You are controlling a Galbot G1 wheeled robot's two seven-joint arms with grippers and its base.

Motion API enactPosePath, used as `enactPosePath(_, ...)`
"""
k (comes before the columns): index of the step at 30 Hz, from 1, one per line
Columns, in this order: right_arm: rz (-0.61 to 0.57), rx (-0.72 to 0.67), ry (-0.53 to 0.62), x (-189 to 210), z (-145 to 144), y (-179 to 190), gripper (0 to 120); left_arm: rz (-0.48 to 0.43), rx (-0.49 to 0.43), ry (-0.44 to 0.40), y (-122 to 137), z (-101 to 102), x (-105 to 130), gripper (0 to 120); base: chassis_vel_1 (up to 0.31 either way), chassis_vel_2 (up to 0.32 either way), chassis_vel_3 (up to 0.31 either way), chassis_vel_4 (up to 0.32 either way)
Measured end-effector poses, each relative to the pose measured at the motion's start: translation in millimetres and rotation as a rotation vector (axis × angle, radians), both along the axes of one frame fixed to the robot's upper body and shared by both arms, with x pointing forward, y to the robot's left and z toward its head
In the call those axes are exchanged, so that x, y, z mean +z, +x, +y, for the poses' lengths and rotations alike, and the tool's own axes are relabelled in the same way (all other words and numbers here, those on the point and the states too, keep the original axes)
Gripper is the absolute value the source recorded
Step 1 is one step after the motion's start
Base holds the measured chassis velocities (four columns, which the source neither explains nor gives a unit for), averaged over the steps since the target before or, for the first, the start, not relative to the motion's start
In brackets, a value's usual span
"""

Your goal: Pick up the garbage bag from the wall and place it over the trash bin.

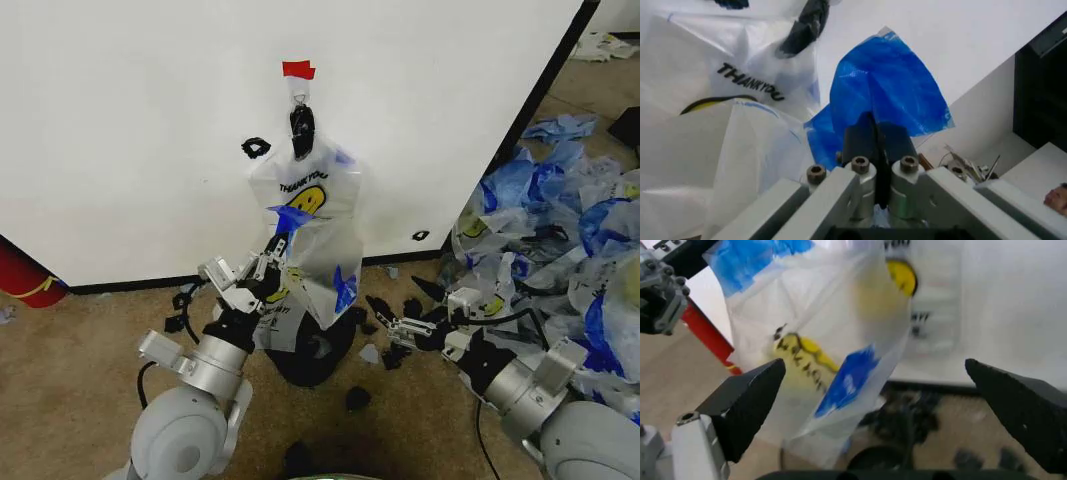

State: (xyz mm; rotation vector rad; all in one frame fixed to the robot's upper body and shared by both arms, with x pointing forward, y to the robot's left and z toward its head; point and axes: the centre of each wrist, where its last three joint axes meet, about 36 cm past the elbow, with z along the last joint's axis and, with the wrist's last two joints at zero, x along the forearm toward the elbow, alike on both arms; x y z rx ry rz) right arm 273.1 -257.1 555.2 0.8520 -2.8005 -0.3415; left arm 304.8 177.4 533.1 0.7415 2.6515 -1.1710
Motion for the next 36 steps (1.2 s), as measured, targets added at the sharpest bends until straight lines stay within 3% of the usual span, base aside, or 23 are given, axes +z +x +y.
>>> enactPosePath(10,0.181,-0.059,0.171,-19.3,14.6,-14.6,99,0.013,0.004,-0.002,6.0,-5.7,-9.1,0,0.0,0.0,0.0,0.0)
enactPosePath(23,0.247,-0.093,0.352,-27.5,66.5,-20.9,97,0.038,0.018,0.011,7.2,-7.5,-20.7,0,0.0,0.0,0.0,0.0)
enactPosePath(36,0.255,-0.162,0.366,-44.0,85.0,-25.6,97,0.051,0.029,0.017,9.5,-6.3,-25.9,0,0.0,0.0,0.0,0.0)
